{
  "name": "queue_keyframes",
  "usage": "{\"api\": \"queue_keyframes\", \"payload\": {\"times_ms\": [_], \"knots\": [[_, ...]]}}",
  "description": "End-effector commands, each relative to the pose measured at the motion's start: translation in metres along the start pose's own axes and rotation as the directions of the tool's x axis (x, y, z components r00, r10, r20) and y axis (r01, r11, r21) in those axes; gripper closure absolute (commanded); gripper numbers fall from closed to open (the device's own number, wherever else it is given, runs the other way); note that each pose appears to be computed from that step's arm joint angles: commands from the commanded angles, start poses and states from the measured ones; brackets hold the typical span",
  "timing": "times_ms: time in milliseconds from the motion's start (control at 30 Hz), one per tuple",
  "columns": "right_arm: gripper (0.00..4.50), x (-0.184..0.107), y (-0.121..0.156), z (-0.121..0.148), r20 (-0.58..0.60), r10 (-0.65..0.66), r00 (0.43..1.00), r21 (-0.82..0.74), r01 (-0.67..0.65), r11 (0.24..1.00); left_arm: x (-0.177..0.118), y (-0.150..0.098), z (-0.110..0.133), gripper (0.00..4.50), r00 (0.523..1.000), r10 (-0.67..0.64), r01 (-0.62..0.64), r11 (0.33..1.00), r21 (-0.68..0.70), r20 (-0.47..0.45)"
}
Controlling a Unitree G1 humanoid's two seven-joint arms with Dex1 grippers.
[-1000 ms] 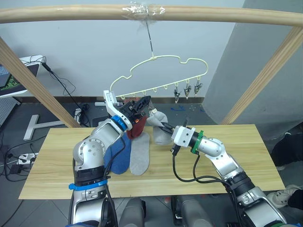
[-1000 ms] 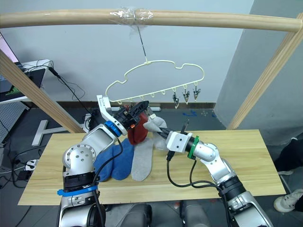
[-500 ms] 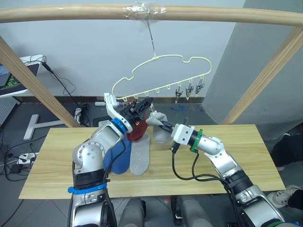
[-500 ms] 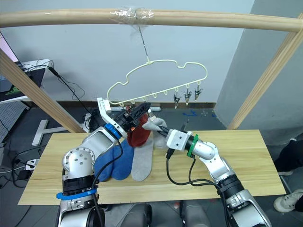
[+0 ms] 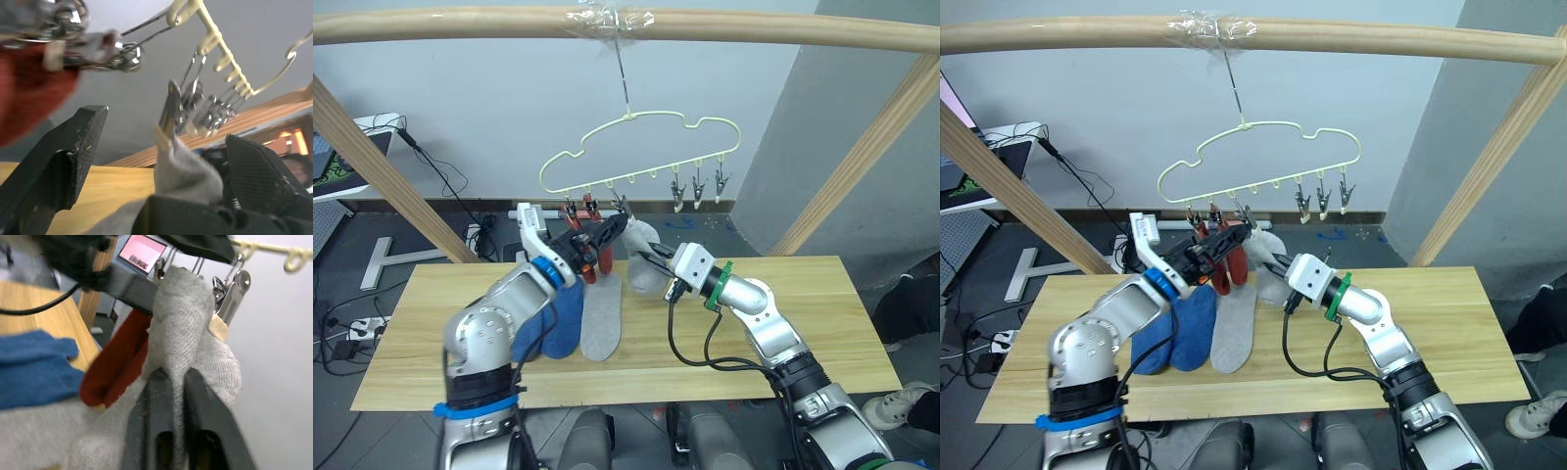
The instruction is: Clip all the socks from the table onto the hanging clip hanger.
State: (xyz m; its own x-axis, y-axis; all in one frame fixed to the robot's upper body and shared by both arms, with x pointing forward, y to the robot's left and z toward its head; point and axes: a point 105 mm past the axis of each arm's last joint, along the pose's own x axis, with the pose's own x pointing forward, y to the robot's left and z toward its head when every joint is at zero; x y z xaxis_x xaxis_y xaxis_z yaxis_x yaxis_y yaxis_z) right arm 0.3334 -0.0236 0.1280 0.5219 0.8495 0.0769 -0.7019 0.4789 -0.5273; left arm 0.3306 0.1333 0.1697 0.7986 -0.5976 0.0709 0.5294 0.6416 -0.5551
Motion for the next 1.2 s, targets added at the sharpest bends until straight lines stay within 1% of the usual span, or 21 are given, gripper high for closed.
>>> {"api": "queue_keyframes", "payload": {"times_ms": [33, 100, 133, 167, 233, 300, 333, 400, 433, 467, 533, 567, 633, 667, 767, 933, 967, 1033, 1133, 1200], "knots": [[2.65, 0.001, -0.009, 0.012, 0.028, -0.016, 0.999, 0.009, 0.016, 1.000, -0.015, -0.005, 0.009, 0.00, 1.000, -0.007, 0.009, 0.995, 0.102, -0.023], [1.95, -0.002, -0.008, 0.007, -0.001, -0.021, 1.000, 0.051, 0.021, 0.998, -0.023, -0.001, -0.002, 0.00, 0.995, 0.023, -0.009, 0.991, 0.132, -0.100], [1.63, -0.003, -0.008, 0.006, -0.007, -0.022, 1.000, 0.061, 0.022, 0.998, -0.024, -0.001, -0.005, 0.00, 0.993, 0.026, -0.010, 0.991, 0.133, -0.116], [1.34, -0.005, -0.012, 0.005, -0.017, -0.049, 0.999, 0.103, 0.051, 0.993, -0.027, 0.004, -0.016, 0.00, 0.981, 0.084, -0.047, 0.976, 0.212, -0.173], [0.61, -0.010, -0.019, 0.003, -0.038, -0.092, 0.995, 0.139, 0.097, 0.986, -0.031, 0.014, -0.023, 0.00, 0.963, 0.188, -0.112, 0.931, 0.347, -0.192], [0.02, -0.014, -0.025, 0.002, -0.058, -0.129, 0.990, 0.148, 0.136, 0.980, -0.033, 0.016, -0.023, 0.00, 0.959, 0.221, -0.137, 0.907, 0.398, -0.175], [0.02, -0.018, -0.031, 0.000, -0.084, -0.173, 0.981, 0.178, 0.186, 0.966, -0.036, 0.018, -0.018, 0.00, 0.958, 0.255, -0.171, 0.877, 0.450, -0.132], [0.02, -0.026, -0.038, -0.001, -0.136, -0.256, 0.957, 0.238, 0.282, 0.929, -0.041, 0.016, -0.017, 0.00, 0.960, 0.253, -0.158, 0.846, 0.510, -0.122], [0.02, -0.027, -0.039, -0.001, -0.151, -0.271, 0.951, 0.253, 0.302, 0.919, -0.043, 0.015, -0.017, 0.00, 0.961, 0.248, -0.150, 0.840, 0.522, -0.124], [0.02, -0.029, -0.041, 0.003, -0.157, -0.304, 0.940, 0.272, 0.337, 0.901, -0.043, 0.014, -0.015, 0.00, 0.968, 0.210, -0.116, 0.858, 0.500, -0.137], [0.02, -0.033, -0.045, 0.011, -0.163, -0.370, 0.915, 0.315, 0.403, 0.859, -0.046, 0.014, -0.004, 0.00, 0.981, 0.166, -0.089, 0.851, 0.517, -0.105], [0.18, -0.034, -0.047, 0.014, -0.168, -0.402, 0.900, 0.334, 0.436, 0.836, -0.047, 0.010, -0.002, 0.00, 0.985, 0.134, -0.058, 0.844, 0.534, -0.106], [0.61, -0.034, -0.048, 0.019, -0.178, -0.430, 0.885, 0.349, 0.466, 0.813, -0.047, 0.006, 0.000, 0.00, 0.989, 0.105, -0.026, 0.818, 0.574, -0.104], [0.95, -0.034, -0.048, 0.021, -0.182, -0.436, 0.881, 0.351, 0.473, 0.808, -0.047, 0.005, 0.002, 0.00, 0.990, 0.098, -0.020, 0.805, 0.593, -0.099], [1.97, -0.027, -0.049, 0.031, -0.181, -0.466, 0.866, 0.333, 0.499, 0.800, -0.044, -0.005, 0.006, 0.00, 0.993, 0.030, 0.056, 0.736, 0.674, -0.115], [1.97, -0.021, -0.059, 0.034, -0.174, -0.515, 0.839, 0.328, 0.543, 0.773, -0.038, -0.015, 0.010, 0.00, 0.990, -0.040, 0.124, 0.685, 0.718, -0.133], [2.13, -0.021, -0.062, 0.034, -0.176, -0.526, 0.832, 0.330, 0.553, 0.765, -0.036, -0.017, 0.011, 0.00, 0.990, -0.052, 0.132, 0.679, 0.722, -0.132], [2.60, -0.020, -0.065, 0.034, -0.179, -0.537, 0.824, 0.334, 0.564, 0.755, -0.034, -0.018, 0.012, 0.00, 0.989, -0.064, 0.139, 0.674, 0.725, -0.131], [3.63, -0.017, -0.071, 0.034, -0.180, -0.549, 0.816, 0.321, 0.576, 0.751, -0.032, -0.020, 0.014, 0.00, 0.990, -0.075, 0.140, 0.676, 0.723, -0.122], [3.63, -0.014, -0.073, 0.035, -0.179, -0.551, 0.815, 0.320, 0.578, 0.751, -0.032, -0.021, 0.014, 0.00, 0.989, -0.081, 0.147, 0.672, 0.726, -0.125]]}}
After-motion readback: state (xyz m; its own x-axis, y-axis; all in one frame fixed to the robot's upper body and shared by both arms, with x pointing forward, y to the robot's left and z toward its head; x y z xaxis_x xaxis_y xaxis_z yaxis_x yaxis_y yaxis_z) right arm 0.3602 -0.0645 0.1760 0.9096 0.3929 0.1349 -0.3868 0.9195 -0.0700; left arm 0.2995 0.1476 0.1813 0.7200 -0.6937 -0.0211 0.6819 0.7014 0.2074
